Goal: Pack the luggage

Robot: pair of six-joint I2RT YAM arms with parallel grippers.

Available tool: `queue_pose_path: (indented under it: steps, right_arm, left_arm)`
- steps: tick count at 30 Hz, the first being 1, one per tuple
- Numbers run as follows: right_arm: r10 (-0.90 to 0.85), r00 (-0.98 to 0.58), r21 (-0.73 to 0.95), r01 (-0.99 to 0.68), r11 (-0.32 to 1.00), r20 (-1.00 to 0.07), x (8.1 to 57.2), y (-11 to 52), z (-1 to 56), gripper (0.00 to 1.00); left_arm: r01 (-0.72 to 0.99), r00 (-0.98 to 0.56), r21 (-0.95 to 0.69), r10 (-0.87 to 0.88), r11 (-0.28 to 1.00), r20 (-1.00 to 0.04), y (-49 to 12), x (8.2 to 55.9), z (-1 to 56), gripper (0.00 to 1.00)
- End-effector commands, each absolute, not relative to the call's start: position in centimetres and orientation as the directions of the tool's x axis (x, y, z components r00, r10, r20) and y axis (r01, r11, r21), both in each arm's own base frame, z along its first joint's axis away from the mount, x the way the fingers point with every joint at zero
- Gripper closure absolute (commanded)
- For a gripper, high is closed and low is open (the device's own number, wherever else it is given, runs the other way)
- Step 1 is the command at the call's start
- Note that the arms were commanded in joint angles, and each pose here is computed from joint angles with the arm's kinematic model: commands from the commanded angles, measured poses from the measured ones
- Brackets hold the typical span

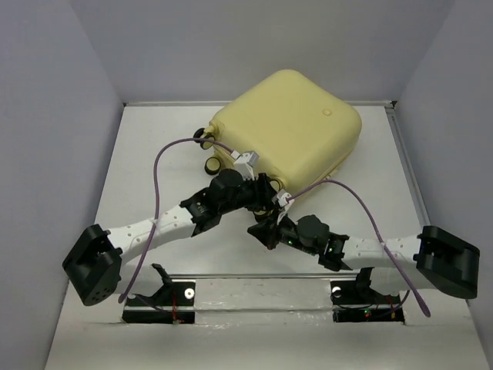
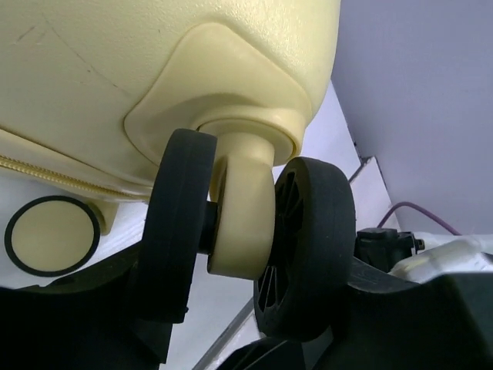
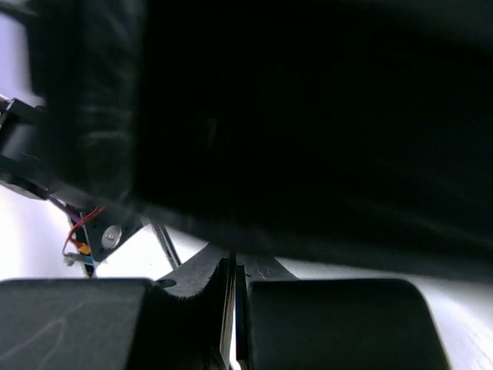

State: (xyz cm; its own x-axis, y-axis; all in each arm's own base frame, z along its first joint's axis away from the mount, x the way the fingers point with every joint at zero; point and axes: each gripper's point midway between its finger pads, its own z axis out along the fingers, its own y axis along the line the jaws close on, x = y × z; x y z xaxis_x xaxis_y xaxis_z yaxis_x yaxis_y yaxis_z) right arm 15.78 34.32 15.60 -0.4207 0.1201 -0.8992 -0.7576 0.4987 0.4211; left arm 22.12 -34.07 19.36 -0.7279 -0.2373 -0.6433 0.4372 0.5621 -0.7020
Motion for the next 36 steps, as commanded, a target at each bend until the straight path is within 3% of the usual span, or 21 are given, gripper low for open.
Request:
queue_pose_path:
  steps: [1, 4, 5, 6, 8, 9, 11, 12, 14, 17, 18, 21, 23, 29, 36]
  right_arm:
    - [0.296, -0.325, 0.427, -0.806, 0.41, -0.898, 16.7, 36.5, 21.4, 0.93]
    - [0.285, -0.337, 0.434, -0.793, 0.428, -0.897, 16.6, 35.7, 21.5, 0.93]
    - [0.251, -0.355, 0.434, -0.778, 0.454, -0.9, 16.5, 35.1, 20.4, 0.93]
    - [0.251, -0.359, 0.438, -0.75, 0.495, -0.899, 16.9, 34.2, 19.9, 0.93]
    - [0.234, -0.386, 0.45, -0.715, 0.535, -0.892, 16.6, 32.2, 18.9, 0.93]
    - [0.227, -0.391, 0.448, -0.7, 0.556, -0.892, 16.6, 31.5, 18.5, 0.93]
    - [0.224, -0.418, 0.465, -0.671, 0.577, -0.881, 16.2, 30.2, 18.2, 0.93]
    - [0.219, -0.423, 0.465, -0.663, 0.587, -0.879, 16.1, 29.7, 17.9, 0.92]
    - [0.224, -0.427, 0.471, -0.655, 0.591, -0.876, 15.8, 28.7, 18.2, 0.87]
    - [0.219, -0.42, 0.461, -0.655, 0.599, -0.881, 15.5, 27.8, 18.3, 0.68]
    - [0.229, -0.411, 0.46, -0.657, 0.597, -0.883, 15.5, 27.6, 19.0, 0.57]
    - [0.202, -0.403, 0.437, -0.663, 0.608, -0.893, 15.4, 27.3, 19.1, 0.42]
    - [0.201, -0.392, 0.427, -0.663, 0.615, -0.898, 15.6, 27.1, 19.4, 0.32]
    - [0.186, -0.405, 0.431, -0.681, 0.592, -0.895, 14.8, 26.9, 19.5, 0.18]
    - [0.158, -0.412, 0.42, -0.693, 0.586, -0.898, 14.2, 26.4, 18.8, 0.14]
  left_arm:
    - [0.666, -0.559, -0.655, -0.341, 0.359, -0.756, -36.9, 23.5, 33.9, 0.94]
    - [0.698, -0.537, -0.601, -0.27, 0.388, -0.799, -37.0, 23.4, 35.6, 0.94]
    - [0.702, -0.534, -0.587, -0.247, 0.403, -0.809, -36.8, 23.3, 35.5, 0.89]
    - [0.685, -0.546, -0.577, -0.211, 0.444, -0.811, -36.3, 23.3, 34.7, 0.59]
    - [0.698, -0.508, -0.516, -0.164, 0.497, -0.846, -34.9, 23.1, 34.2, 0.13]
    - [0.671, -0.52, -0.495, -0.126, 0.552, -0.845, -33.7, 23.0, 32.4, 0.01]
    - [0.649, -0.484, -0.455, -0.13, 0.61, -0.865, -31.1, 22.8, 32.6, 0.01]
    - [0.566, -0.467, -0.416, -0.139, 0.711, -0.873, -28.7, 24.0, 31.2, 0.01]
    - [0.467, -0.401, -0.401, -0.215, 0.788, -0.89, -24.3, 25.2, 32.2, 0.01]
    - [0.34, -0.353, -0.39, -0.268, 0.856, -0.896, -18.3, 27.4, 31.6, 0.01]
    - [0.3, -0.344, -0.334, -0.226, 0.893, -0.912, -16.6, 28.1, 30.6, 0.01]
    - [0.175, -0.383, -0.253, -0.17, 0.952, -0.908, -12.5, 31.4, 27.6, 0.01]
    - [0.267, -0.443, -0.222, -0.085, 0.938, -0.893, -13.0, 33.2, 25.4, 0.01]
    - [0.478, -0.425, -0.096, 0.135, 0.873, -0.895, -15.8, 36.3, 22.8, 0.01]
    - [0.439, -0.444, 0.009, 0.226, 0.899, -0.867, -15.1, 40.5, 22.1, 0.01]
